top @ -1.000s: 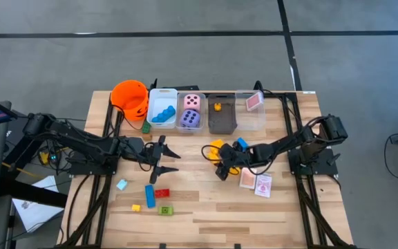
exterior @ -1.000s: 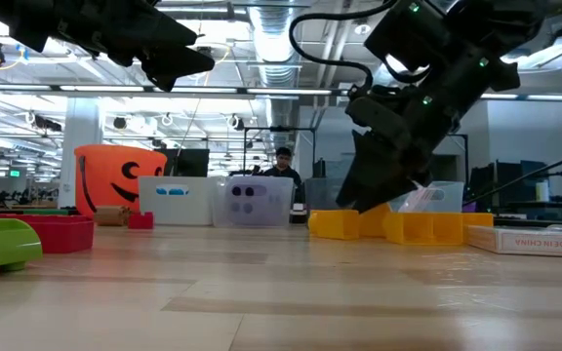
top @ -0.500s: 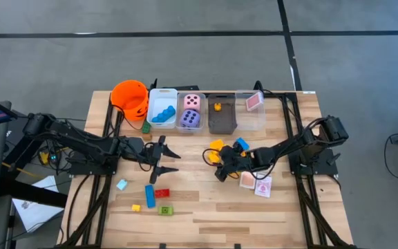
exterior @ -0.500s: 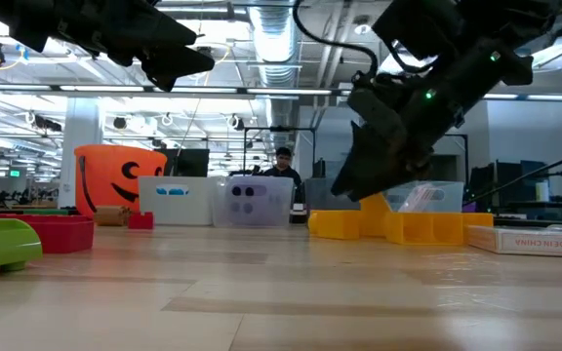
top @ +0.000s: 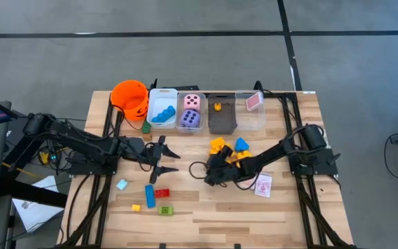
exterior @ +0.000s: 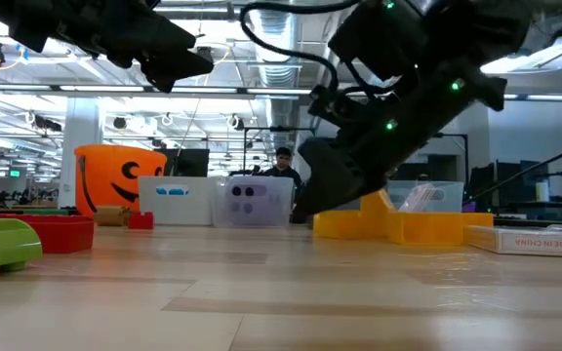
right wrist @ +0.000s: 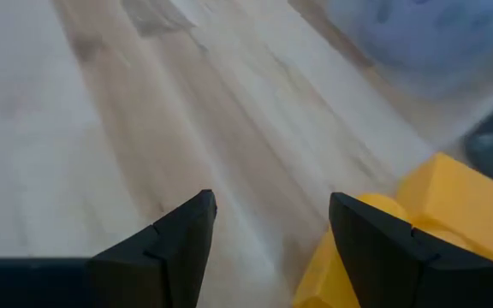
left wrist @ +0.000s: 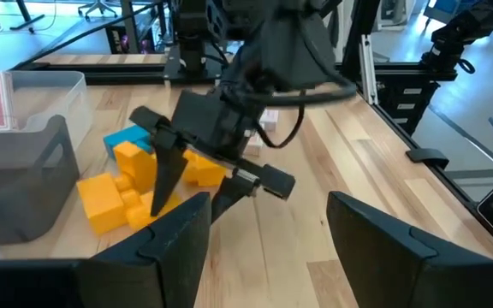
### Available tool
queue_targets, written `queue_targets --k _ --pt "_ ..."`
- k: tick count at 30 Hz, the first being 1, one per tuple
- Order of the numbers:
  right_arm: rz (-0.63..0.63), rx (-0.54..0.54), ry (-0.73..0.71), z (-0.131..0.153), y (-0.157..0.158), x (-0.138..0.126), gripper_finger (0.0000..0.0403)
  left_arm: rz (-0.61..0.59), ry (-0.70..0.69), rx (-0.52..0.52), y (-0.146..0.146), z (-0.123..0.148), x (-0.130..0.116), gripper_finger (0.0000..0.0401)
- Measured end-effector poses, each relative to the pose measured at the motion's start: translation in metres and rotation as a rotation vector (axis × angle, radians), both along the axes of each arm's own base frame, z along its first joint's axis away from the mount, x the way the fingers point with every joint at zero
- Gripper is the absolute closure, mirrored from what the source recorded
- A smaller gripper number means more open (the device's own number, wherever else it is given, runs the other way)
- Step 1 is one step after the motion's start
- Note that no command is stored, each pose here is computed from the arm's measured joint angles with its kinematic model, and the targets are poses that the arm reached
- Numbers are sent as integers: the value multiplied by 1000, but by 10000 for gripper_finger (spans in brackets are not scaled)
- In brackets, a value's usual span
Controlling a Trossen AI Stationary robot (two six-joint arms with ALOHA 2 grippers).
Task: Pick & Place Toys
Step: Put the yellow stud game piece into the white bin
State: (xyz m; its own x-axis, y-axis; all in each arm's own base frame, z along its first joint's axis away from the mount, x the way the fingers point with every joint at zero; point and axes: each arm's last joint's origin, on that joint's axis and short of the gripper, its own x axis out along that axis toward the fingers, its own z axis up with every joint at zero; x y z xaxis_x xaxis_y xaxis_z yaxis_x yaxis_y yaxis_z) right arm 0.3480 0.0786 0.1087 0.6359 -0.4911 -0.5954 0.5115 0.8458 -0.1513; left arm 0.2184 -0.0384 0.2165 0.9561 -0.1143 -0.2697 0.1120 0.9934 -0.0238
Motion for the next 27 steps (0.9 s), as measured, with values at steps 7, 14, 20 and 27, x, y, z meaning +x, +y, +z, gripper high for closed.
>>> queue_targets --k 7,14,20,27 --pt "-89 -106 -36 14 11 2 175 -1 13 2 0 -1 0 174" --pt "-280 -68 -41 9 6 -10 175 -1 14 2 0 -1 0 174" --pt "-383 36 -38 3 -8 -12 175 -1 14 2 0 -1 0 174" --pt "-325 139 9 -2 -7 -11 175 -2 14 2 0 -1 0 174"
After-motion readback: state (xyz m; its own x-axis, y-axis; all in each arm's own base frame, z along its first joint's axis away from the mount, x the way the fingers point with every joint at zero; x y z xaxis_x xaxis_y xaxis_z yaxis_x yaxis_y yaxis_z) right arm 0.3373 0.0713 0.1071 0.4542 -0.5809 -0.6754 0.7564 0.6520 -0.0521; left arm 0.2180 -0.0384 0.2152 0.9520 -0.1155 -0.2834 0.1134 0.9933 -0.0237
